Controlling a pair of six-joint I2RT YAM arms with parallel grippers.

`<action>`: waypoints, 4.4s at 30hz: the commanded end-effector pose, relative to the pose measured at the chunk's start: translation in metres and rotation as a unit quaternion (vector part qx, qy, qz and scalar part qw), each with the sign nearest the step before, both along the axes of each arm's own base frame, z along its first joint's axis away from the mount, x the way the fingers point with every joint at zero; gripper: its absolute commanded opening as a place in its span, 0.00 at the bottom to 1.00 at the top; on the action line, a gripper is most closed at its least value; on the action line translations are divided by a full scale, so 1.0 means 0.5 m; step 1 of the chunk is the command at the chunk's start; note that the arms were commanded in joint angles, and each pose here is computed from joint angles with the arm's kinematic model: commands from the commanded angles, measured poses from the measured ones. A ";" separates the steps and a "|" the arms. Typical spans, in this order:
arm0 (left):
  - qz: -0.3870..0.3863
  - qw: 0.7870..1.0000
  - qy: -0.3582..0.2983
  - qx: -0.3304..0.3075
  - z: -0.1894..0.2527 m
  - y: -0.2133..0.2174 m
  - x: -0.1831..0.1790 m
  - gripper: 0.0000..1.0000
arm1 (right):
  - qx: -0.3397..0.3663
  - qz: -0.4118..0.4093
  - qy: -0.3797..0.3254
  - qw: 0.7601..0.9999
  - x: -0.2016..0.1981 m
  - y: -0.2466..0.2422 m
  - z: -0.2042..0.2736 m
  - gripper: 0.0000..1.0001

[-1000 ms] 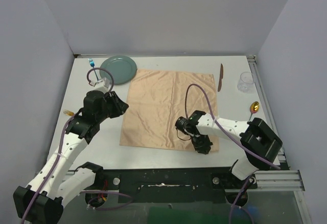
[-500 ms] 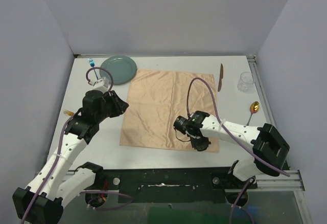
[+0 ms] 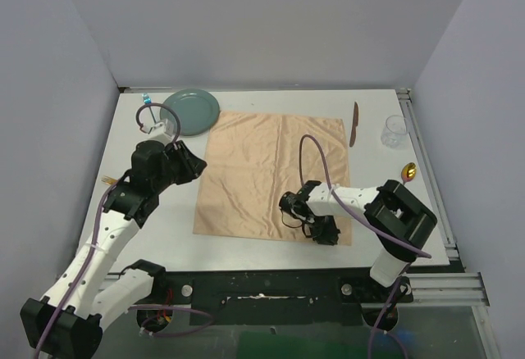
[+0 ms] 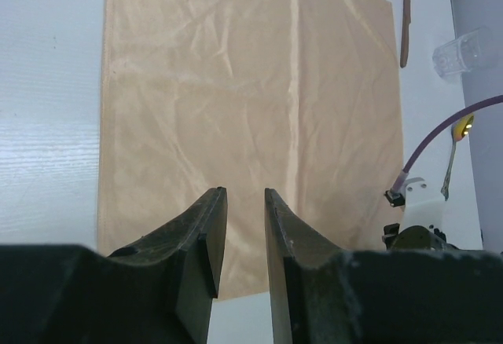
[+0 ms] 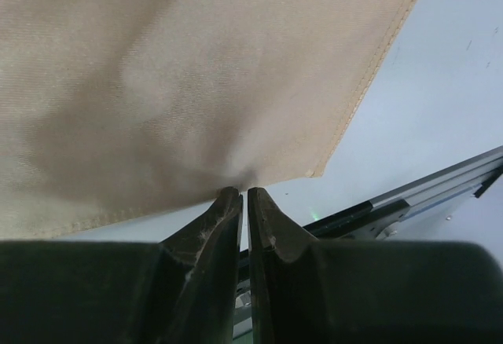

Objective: Set the dinner table for one person
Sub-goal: Flatten out the napkin at the center of the board.

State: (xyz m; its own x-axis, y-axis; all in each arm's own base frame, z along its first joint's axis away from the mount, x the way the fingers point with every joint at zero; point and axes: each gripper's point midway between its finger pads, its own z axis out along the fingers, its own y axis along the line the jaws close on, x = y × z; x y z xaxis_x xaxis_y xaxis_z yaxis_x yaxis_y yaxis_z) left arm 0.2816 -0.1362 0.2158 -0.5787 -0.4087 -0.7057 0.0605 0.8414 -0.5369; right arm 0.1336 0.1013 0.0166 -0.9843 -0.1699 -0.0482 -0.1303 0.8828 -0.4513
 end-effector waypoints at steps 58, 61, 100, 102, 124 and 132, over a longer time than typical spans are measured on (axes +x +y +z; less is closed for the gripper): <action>0.075 0.992 0.002 0.104 -0.336 -0.069 0.560 0.17 | 0.292 -0.162 -0.337 0.880 0.871 -0.126 0.031 0.00; 0.073 0.991 0.019 0.111 -0.369 -0.069 0.561 0.16 | 0.304 -0.161 -0.333 0.878 0.885 -0.130 0.021 0.00; 0.101 0.990 0.034 0.095 -0.351 -0.032 0.520 0.09 | 0.374 -0.140 -0.330 0.855 0.945 -0.136 0.033 0.00; 0.103 0.990 0.029 0.096 -0.335 -0.028 0.515 0.09 | 0.375 -0.137 -0.331 0.855 0.942 -0.133 0.042 0.01; 0.101 0.991 -0.032 0.087 -0.165 -0.024 0.513 0.10 | 0.384 -0.067 -0.385 0.837 0.924 -0.108 0.190 0.29; 0.087 0.992 -0.055 0.073 -0.100 -0.029 0.484 0.11 | 0.382 -0.046 -0.406 0.829 0.953 -0.105 0.230 0.32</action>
